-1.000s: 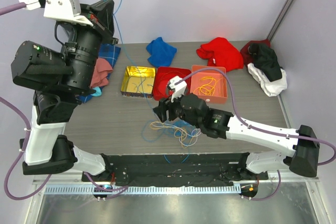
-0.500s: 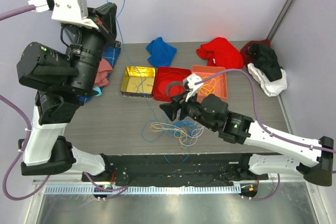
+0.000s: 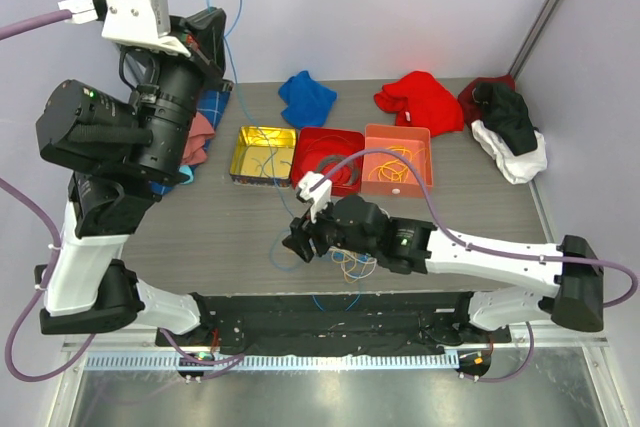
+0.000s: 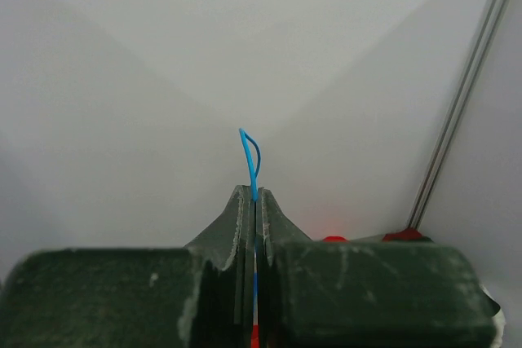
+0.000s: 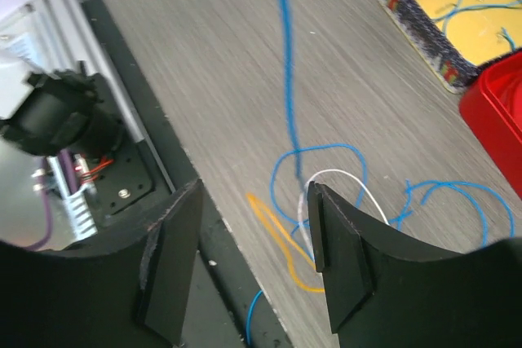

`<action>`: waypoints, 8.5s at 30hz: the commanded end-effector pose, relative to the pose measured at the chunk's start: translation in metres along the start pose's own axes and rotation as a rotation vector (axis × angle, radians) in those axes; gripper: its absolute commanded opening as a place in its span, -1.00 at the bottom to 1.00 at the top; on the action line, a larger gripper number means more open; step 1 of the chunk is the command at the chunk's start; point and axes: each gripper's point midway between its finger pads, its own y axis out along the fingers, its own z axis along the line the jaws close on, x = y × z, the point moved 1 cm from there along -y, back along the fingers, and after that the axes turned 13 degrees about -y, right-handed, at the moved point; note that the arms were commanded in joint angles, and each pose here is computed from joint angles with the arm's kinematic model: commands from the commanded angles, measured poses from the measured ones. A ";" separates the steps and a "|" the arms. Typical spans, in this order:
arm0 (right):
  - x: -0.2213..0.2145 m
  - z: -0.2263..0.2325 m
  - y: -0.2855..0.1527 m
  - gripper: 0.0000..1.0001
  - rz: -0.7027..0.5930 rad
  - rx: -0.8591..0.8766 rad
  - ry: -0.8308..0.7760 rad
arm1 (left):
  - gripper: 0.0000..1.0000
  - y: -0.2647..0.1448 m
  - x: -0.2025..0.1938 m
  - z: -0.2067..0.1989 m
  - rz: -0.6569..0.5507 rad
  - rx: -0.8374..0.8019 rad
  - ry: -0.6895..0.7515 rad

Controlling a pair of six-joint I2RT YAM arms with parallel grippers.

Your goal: Untangle the cables

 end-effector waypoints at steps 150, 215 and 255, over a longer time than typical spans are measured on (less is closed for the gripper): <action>0.108 -0.049 -0.030 0.53 -0.419 -0.221 0.207 | -0.99 -0.075 -0.212 -0.052 0.422 -0.269 -0.451; -0.046 -0.084 -0.124 0.42 -0.159 -0.472 0.352 | -1.00 0.050 -0.051 0.033 0.053 0.163 0.076; -0.038 -0.085 -0.141 0.42 -0.168 -0.454 0.263 | -1.00 0.108 0.039 0.070 -0.400 0.270 0.041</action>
